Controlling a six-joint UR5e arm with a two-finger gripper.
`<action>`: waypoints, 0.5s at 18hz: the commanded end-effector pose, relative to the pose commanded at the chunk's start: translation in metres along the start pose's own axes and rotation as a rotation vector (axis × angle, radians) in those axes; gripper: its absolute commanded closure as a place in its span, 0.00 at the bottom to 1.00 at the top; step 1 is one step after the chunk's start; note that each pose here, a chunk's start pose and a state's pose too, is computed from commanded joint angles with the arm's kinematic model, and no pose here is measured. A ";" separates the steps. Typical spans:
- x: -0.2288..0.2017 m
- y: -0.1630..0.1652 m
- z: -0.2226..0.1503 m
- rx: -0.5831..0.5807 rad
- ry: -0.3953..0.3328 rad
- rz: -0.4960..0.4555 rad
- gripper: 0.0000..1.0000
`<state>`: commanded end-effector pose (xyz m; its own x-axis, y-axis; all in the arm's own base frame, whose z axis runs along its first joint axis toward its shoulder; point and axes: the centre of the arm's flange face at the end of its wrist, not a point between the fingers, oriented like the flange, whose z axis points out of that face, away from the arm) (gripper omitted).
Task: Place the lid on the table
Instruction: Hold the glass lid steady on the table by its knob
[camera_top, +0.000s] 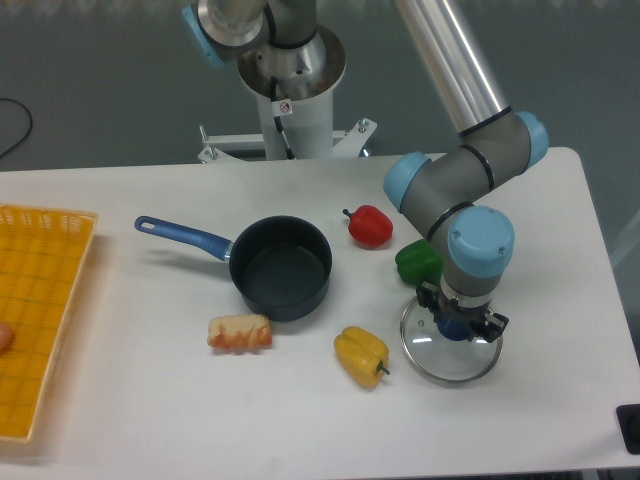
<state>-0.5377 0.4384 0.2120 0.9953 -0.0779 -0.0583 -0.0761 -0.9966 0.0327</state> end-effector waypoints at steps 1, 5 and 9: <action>0.000 0.000 0.001 0.000 0.000 0.000 0.48; 0.000 -0.001 0.002 -0.001 0.001 0.000 0.48; 0.000 -0.001 0.002 -0.002 0.001 -0.006 0.47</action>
<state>-0.5373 0.4392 0.2101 0.9957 -0.0719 -0.0578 -0.0700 -0.9970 0.0343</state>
